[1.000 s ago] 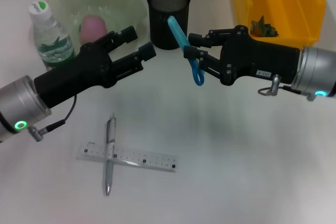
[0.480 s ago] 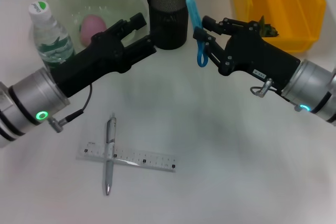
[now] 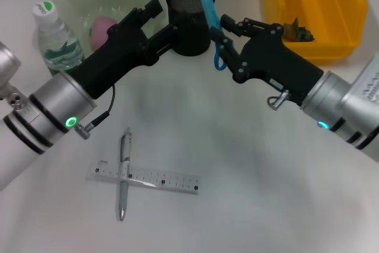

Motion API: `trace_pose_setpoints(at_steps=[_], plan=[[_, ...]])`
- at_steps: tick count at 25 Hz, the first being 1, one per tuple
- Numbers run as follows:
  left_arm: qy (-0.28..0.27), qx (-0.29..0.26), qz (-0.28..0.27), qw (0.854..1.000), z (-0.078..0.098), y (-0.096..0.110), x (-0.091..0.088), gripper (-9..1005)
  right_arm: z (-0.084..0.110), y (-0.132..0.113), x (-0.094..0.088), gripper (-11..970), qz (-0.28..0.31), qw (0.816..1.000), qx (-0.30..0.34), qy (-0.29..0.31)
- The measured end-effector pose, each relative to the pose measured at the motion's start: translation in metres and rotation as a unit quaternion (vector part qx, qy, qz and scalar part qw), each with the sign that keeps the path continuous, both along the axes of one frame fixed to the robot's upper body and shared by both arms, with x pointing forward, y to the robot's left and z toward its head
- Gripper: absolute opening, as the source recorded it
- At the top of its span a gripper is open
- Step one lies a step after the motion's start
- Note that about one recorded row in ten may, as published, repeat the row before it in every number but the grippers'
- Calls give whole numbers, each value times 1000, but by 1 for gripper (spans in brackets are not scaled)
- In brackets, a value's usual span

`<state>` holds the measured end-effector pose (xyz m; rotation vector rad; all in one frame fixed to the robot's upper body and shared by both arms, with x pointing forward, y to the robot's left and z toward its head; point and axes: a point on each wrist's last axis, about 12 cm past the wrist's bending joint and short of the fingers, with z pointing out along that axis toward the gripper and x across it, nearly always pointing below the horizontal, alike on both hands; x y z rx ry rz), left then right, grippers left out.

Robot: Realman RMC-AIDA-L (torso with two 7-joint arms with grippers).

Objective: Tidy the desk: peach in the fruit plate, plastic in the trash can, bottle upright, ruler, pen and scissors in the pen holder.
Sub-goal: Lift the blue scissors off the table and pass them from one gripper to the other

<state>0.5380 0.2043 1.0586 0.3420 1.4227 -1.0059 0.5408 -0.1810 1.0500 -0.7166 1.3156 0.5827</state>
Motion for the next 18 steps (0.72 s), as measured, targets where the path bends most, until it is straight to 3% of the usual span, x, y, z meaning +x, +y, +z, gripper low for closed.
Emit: trace_pose_setpoints(at_steps=[5, 18], plan=[[13, 4, 8, 1000, -3, -5, 3, 809, -4, 11, 1, 206, -25, 999, -24, -5], [18, 8, 14, 1000, -4, -11, 4, 807, -6, 29, -1, 206, -8, 999, -41, -7]])
